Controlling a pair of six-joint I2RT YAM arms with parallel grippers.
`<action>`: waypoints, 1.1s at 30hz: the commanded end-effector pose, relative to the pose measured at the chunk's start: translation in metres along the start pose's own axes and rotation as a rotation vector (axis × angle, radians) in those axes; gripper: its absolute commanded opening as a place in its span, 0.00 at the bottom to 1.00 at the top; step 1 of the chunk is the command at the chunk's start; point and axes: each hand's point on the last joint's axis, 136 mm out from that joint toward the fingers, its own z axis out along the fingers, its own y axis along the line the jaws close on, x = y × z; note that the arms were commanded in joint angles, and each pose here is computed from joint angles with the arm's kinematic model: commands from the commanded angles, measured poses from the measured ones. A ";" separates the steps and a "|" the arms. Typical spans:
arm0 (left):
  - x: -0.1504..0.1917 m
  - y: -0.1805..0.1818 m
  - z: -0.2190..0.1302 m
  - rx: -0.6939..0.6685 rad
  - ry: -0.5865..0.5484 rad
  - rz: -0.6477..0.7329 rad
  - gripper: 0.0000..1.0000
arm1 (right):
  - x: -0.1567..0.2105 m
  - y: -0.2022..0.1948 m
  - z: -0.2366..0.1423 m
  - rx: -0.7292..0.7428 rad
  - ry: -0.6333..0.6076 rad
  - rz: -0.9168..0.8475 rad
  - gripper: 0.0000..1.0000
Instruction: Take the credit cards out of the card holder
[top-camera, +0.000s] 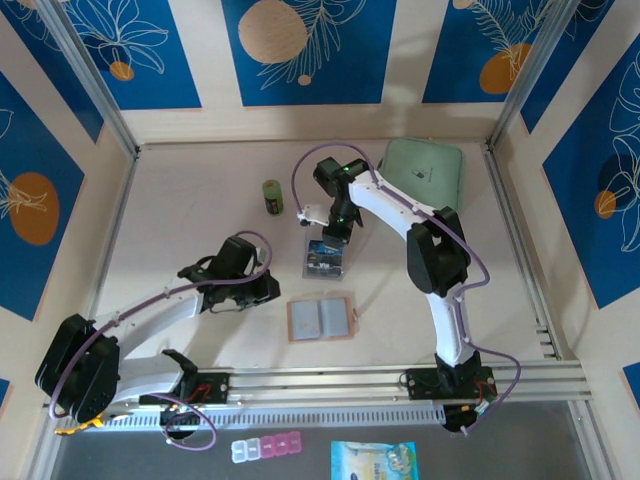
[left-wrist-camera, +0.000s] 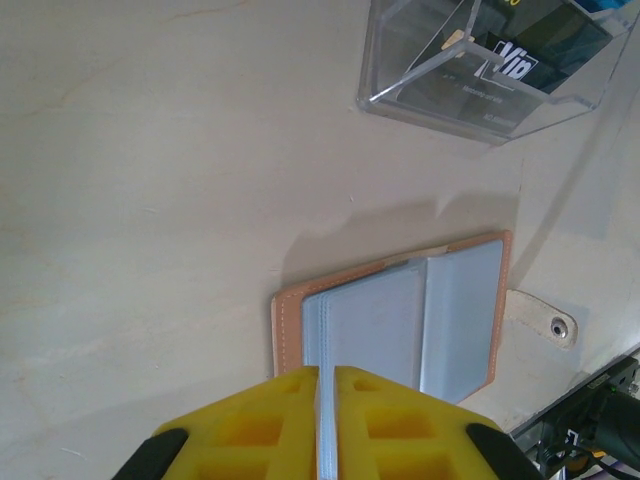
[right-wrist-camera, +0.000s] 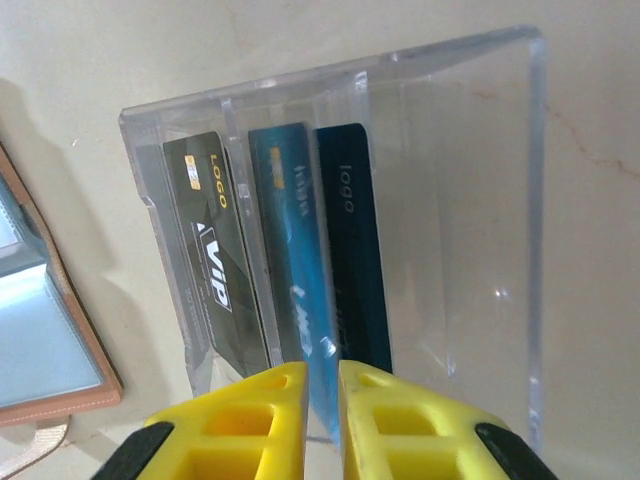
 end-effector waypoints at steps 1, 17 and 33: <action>0.000 -0.003 -0.003 0.034 -0.002 -0.025 0.12 | -0.007 0.004 -0.034 0.045 -0.079 0.029 0.17; 0.014 -0.012 0.017 0.090 0.030 -0.054 0.10 | -0.028 0.031 -0.057 0.008 -0.423 0.624 0.07; 0.043 -0.007 0.049 0.002 0.112 -0.019 0.05 | 0.006 0.125 -0.025 -0.228 -0.381 1.096 0.03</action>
